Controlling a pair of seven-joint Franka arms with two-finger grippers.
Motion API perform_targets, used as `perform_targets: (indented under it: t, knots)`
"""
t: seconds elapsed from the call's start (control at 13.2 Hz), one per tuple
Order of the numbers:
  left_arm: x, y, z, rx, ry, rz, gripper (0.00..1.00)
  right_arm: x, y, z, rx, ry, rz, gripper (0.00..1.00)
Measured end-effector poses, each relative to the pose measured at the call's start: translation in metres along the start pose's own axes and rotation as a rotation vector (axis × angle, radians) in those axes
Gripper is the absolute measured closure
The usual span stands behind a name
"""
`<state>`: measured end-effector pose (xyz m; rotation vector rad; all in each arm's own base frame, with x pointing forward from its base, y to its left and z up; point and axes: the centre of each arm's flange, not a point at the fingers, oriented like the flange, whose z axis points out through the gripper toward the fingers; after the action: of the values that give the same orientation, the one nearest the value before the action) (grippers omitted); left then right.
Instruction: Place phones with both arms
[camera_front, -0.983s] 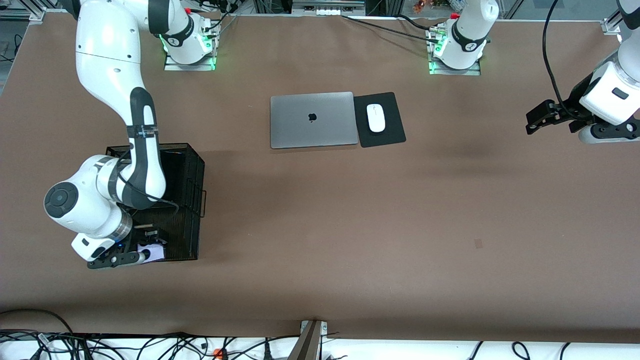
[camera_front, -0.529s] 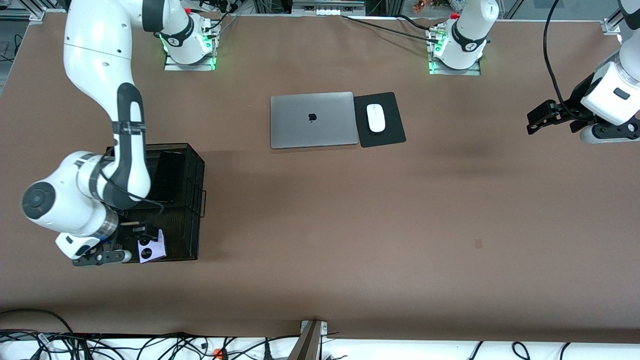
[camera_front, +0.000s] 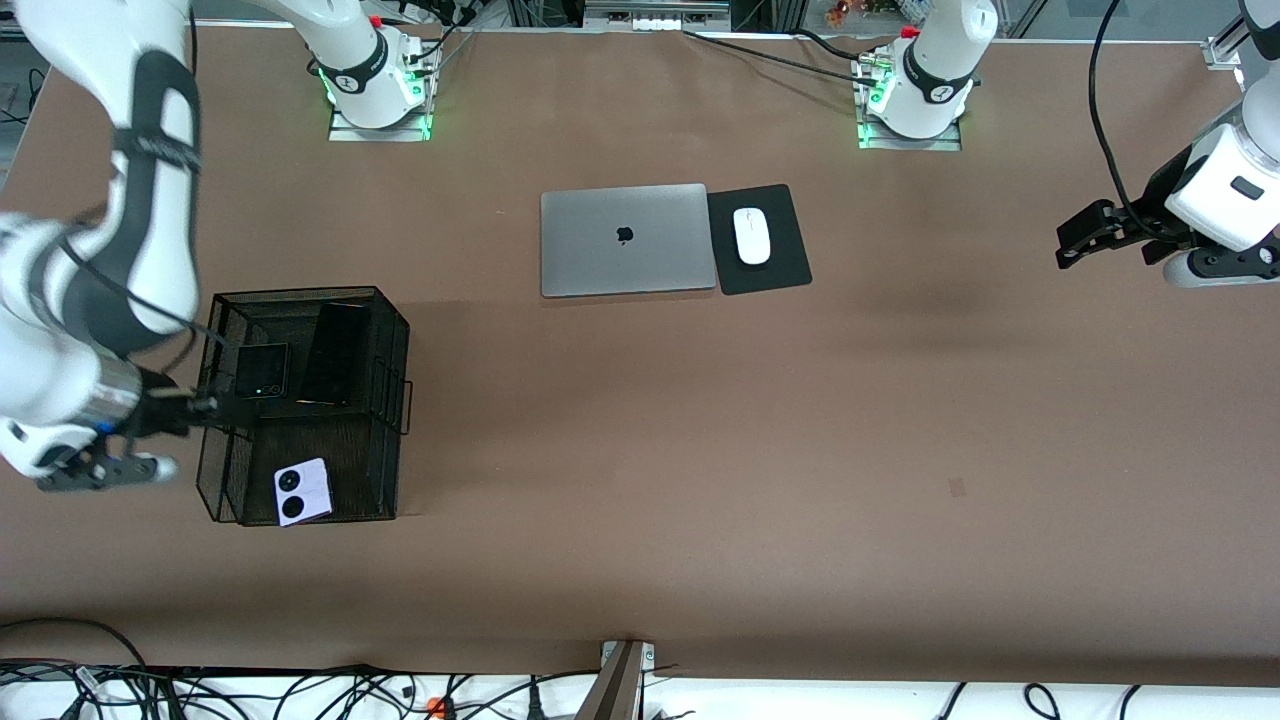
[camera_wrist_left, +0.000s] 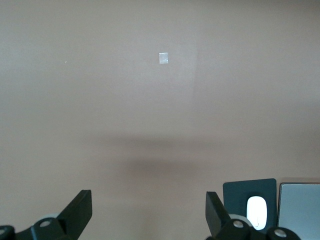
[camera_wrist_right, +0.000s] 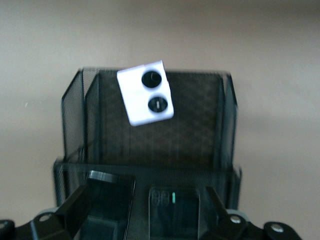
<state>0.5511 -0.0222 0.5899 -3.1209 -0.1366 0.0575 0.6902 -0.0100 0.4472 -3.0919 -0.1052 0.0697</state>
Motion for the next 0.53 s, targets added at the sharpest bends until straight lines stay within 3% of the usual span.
perform_targets:
  t: [0.38,0.53]
  knots:
    - [0.000,-0.002,0.001,0.000,-0.003,-0.003,0.00,-0.051,-0.036,-0.067,-0.070,-0.036,0.053,0.00]
    - [0.000,-0.002,0.001,0.000,-0.003,-0.004,0.00,-0.077,-0.036,-0.081,-0.071,-0.034,0.064,0.00]
